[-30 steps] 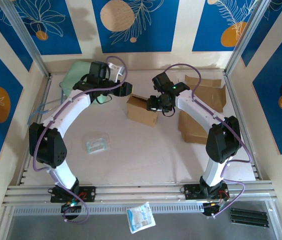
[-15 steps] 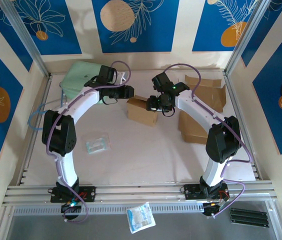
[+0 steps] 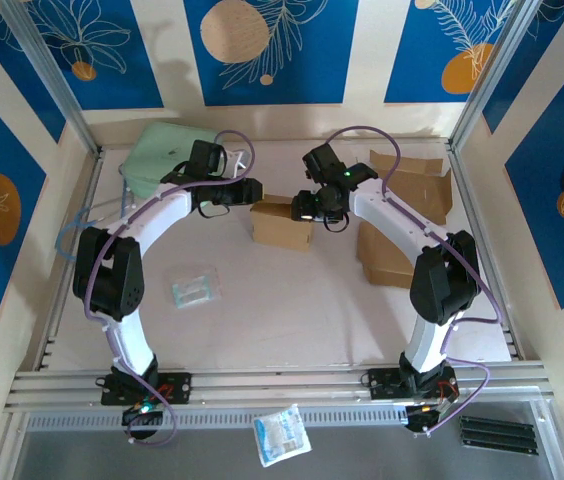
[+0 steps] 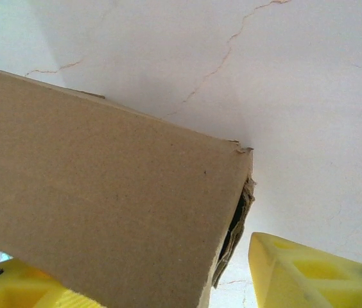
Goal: Fold the paper box
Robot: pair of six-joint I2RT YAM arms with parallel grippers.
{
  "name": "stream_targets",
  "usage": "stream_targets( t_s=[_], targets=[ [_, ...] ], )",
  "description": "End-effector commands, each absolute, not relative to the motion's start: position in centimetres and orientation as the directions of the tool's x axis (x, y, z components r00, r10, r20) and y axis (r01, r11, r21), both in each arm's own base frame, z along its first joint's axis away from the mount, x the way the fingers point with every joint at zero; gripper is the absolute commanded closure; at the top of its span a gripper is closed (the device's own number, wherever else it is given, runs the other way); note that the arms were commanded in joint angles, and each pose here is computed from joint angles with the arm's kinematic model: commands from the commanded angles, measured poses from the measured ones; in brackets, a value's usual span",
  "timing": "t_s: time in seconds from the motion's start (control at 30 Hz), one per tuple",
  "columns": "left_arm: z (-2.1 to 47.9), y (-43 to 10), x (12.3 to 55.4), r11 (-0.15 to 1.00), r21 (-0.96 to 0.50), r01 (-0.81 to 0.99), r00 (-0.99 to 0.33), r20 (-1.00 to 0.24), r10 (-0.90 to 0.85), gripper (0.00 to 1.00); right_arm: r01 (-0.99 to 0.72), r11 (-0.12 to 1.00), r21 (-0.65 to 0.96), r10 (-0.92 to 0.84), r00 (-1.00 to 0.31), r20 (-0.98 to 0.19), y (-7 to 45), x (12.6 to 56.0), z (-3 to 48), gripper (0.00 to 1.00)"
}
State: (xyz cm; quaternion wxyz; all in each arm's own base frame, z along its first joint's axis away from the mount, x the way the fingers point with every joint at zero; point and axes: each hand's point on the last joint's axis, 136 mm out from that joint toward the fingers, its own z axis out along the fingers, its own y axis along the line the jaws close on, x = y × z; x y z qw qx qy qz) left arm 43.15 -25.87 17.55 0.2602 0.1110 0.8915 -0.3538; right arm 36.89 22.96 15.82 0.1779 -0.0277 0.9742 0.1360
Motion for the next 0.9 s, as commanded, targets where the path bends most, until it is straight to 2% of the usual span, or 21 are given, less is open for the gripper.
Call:
stream_targets(
  t_s=[0.0, 0.3, 0.43, 0.63, 0.87],
  targets=[
    [16.1, -25.8, 41.9, 0.723, -0.599, 0.343, -0.877, -0.481, 0.018, 0.62, -0.144, 0.959, 0.246, -0.065, -0.951, -0.301, 23.2, 35.4, 15.3, 0.41],
    [16.2, -25.6, 42.0, 0.734, -0.586, 0.344, -0.874, -0.485, 0.022, 0.62, -0.178, 0.930, 0.322, -0.042, -0.921, -0.388, 23.6, 35.0, 20.6, 0.35],
    [16.1, -25.6, 42.0, 0.735, -0.587, 0.339, -0.876, -0.482, 0.019, 0.61, -0.099, 0.919, 0.381, 0.066, -0.916, -0.397, 22.9, 35.9, 22.3, 0.35],
    [16.5, -25.4, 41.5, 0.730, -0.591, 0.342, -0.873, -0.488, 0.014, 0.61, 0.086, 0.875, 0.477, 0.249, -0.924, -0.291, 20.8, 37.5, 20.3, 0.37],
    [15.9, -25.4, 40.5, 0.724, -0.604, 0.332, -0.884, -0.468, 0.015, 0.58, 0.101, 0.880, 0.465, 0.197, -0.967, -0.162, 21.6, 35.3, 15.4, 0.43]
  ],
)
